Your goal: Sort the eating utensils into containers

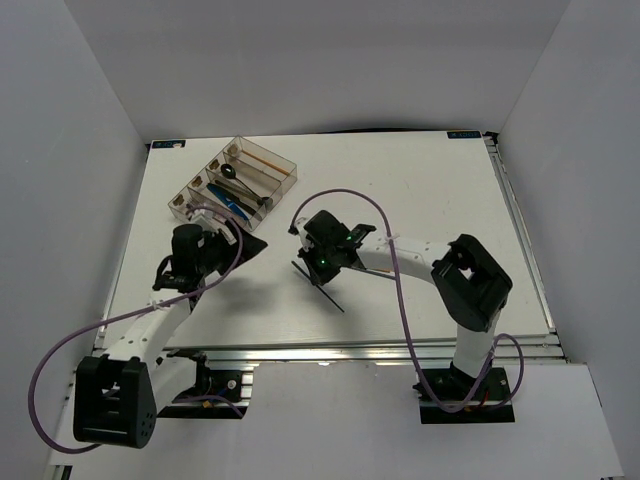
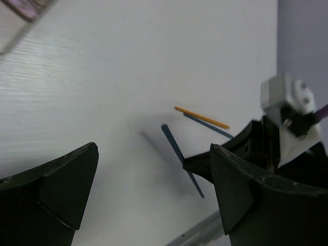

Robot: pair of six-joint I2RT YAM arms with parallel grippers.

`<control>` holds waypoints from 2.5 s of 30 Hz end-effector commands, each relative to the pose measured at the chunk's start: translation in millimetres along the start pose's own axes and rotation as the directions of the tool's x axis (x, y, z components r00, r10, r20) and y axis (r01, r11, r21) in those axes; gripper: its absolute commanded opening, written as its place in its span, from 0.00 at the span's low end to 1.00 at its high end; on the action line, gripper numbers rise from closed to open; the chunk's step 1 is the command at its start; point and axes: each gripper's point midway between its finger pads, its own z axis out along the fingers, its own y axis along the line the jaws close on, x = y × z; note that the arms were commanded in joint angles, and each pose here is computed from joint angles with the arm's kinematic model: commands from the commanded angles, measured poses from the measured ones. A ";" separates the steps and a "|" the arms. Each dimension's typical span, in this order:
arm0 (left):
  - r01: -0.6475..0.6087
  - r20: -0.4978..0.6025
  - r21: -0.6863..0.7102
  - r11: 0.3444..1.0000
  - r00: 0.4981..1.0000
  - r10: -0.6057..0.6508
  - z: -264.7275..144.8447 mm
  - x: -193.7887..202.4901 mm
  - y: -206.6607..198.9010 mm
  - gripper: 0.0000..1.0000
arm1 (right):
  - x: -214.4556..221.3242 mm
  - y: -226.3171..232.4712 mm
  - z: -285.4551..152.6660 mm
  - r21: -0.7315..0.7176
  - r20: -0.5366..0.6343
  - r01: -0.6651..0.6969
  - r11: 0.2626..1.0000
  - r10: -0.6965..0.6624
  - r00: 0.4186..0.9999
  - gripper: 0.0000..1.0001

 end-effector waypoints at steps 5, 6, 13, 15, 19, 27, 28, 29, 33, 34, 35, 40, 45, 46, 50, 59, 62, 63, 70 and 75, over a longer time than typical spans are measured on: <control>-0.011 0.026 0.320 0.948 1.000 0.002 -8.9 12.1 -91.7 0.98 | -83.3 42.4 -54.9 -0.185 0.238 -0.115 0.976 0.158 0.958 0.00; -0.008 0.025 0.304 0.952 1.000 0.001 -7.0 13.0 -89.2 0.98 | -89.7 45.8 -62.5 -0.200 0.263 -0.112 0.973 0.164 0.951 0.00; 0.022 0.013 0.250 0.968 1.000 -0.026 6.6 15.2 -77.3 0.91 | -97.5 78.2 -96.3 -0.372 0.319 -0.086 0.924 0.214 0.923 0.00; 0.035 0.003 0.239 0.970 0.999 -0.037 9.9 17.2 -75.1 0.85 | -99.7 79.1 -103.5 -0.371 0.335 -0.086 0.924 0.219 0.916 0.00; 0.048 -0.007 0.268 0.962 0.999 -0.047 11.2 19.8 -81.5 0.63 | -103.7 82.8 -108.6 -0.386 0.342 -0.073 0.920 0.216 0.915 0.00; 0.109 0.001 0.291 0.951 0.993 -0.114 21.6 8.4 -93.1 0.00 | -105.0 70.9 -100.2 -0.349 0.357 -0.106 0.931 0.236 0.904 0.17; 0.117 0.030 0.261 0.958 0.991 -0.129 25.2 1.7 -89.2 0.00 | -104.4 63.8 -99.2 -0.322 0.365 -0.130 0.938 0.249 0.897 0.25; 0.131 0.042 0.223 0.966 0.989 -0.144 31.0 -1.5 -83.2 0.00 | -96.0 57.9 -95.4 -0.307 0.353 -0.159 0.938 0.267 0.897 0.33; 0.149 0.116 -0.010 0.989 0.982 -0.147 57.4 -31.4 -53.2 0.00 | -79.8 24.6 -110.2 -0.221 0.393 -0.245 0.944 0.316 0.864 0.70; 0.131 0.187 -0.012 0.991 0.974 -0.126 60.2 -68.3 -65.9 0.00 | -81.9 20.1 -116.6 -0.197 0.417 -0.252 0.947 0.314 0.853 0.71; 0.142 0.207 -0.105 0.984 0.971 -0.118 75.5 -78.1 -46.9 0.00 | -68.5 6.9 -119.6 -0.169 0.419 -0.280 0.945 0.326 0.848 0.73; 0.221 0.298 -0.083 0.972 0.936 -0.187 121.6 -195.4 -55.6 0.00 | -42.4 -20.4 -146.9 -0.084 0.456 -0.318 0.944 0.320 0.830 0.77; 0.264 0.322 -0.218 0.939 0.928 -0.186 194.2 -257.6 -5.9 0.00 | -18.7 -34.6 -158.8 -0.044 0.465 -0.333 0.942 0.314 0.828 0.82; 0.258 0.358 -0.174 0.950 0.916 -0.183 193.3 -291.1 -21.5 0.00 | -15.0 -35.4 -162.9 -0.041 0.467 -0.334 0.942 0.314 0.827 0.82; 0.244 0.307 -0.187 0.952 0.935 -0.179 243.1 -293.0 2.2 0.01 | -7.3 -36.0 -169.8 -0.037 0.466 -0.324 0.945 0.303 0.831 0.83; 0.299 0.303 -0.061 0.952 0.915 -0.268 282.0 -278.4 13.3 0.31 | -11.9 -35.5 -180.8 -0.031 0.490 -0.290 0.957 0.267 0.830 0.87; 0.289 0.303 -0.039 0.957 0.915 -0.264 274.0 -285.1 -1.1 0.57 | -7.3 -43.1 -175.7 0.008 0.480 -0.300 0.954 0.260 0.838 0.88; 0.272 0.310 -0.039 0.961 0.918 -0.247 269.1 -287.0 -7.1 0.61 | -5.9 -45.2 -173.9 0.016 0.476 -0.305 0.952 0.261 0.840 0.89; 0.222 0.381 -0.123 0.967 0.911 -0.161 196.2 -309.4 -37.0 0.98 | 6.8 -72.3 -146.0 0.167 0.368 -0.285 0.944 0.209 0.906 0.89; 0.149 0.399 -0.194 0.969 0.915 -0.061 129.0 -303.3 -53.0 0.98 | 25.0 -90.5 -115.4 0.258 0.202 -0.182 0.949 0.131 0.971 0.75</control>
